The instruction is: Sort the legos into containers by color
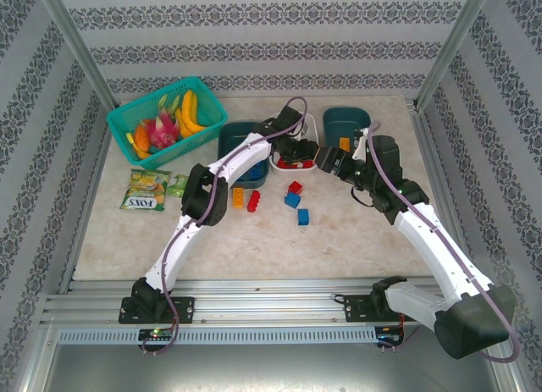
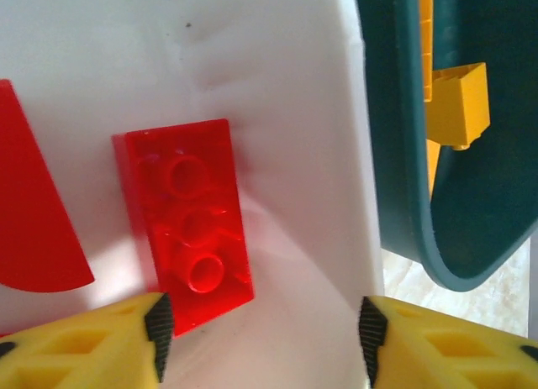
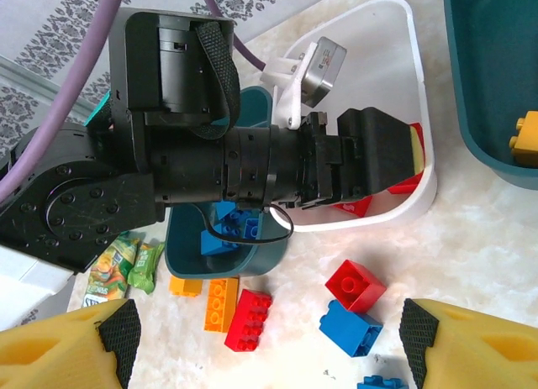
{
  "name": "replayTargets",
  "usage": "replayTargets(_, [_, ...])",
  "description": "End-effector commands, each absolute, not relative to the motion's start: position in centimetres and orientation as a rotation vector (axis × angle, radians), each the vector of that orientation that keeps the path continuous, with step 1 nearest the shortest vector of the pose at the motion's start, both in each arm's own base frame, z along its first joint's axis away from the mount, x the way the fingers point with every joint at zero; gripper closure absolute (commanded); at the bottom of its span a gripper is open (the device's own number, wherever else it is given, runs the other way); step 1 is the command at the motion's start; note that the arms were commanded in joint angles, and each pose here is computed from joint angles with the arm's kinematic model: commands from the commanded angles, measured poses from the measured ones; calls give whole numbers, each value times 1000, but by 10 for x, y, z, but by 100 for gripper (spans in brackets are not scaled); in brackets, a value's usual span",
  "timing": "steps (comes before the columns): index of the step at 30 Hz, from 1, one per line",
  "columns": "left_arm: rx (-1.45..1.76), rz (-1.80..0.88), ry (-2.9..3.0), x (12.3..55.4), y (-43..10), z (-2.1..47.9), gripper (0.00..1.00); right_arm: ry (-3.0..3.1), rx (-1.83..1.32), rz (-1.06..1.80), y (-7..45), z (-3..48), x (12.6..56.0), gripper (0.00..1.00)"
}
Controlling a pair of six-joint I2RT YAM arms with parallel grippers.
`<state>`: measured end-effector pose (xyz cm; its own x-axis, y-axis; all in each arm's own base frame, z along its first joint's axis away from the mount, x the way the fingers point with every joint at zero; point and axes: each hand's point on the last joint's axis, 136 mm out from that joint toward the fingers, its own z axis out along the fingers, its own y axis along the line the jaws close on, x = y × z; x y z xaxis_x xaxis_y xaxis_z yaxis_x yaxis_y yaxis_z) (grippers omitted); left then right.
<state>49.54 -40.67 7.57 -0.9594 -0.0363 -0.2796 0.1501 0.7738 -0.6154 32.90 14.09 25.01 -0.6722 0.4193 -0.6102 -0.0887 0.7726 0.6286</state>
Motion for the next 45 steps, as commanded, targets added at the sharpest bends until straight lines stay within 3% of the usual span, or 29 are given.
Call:
replayTargets(1, [82,-1029,2605,504,-407,122,33,2156,215,826,145,255,332,18])
replayTargets(7, [-16,-984,2513,508,-375,187,33,2232,-13,699,176,248,324,19])
replayTargets(13, [-237,-820,2488,478,-289,219,34,2302,-208,669,240,232,316,21])
replayTargets(18, [-464,-677,2518,416,-197,199,34,2358,-310,650,294,214,311,23])
replayTargets(30, [-838,-348,2467,247,-69,166,33,2542,-406,615,403,150,305,30])
replayTargets(36, [-880,-324,2424,199,-44,168,32,2611,-349,558,445,121,313,29])
replayTargets(45, [-732,-520,2224,170,-40,203,28,2636,-148,389,459,80,340,27])
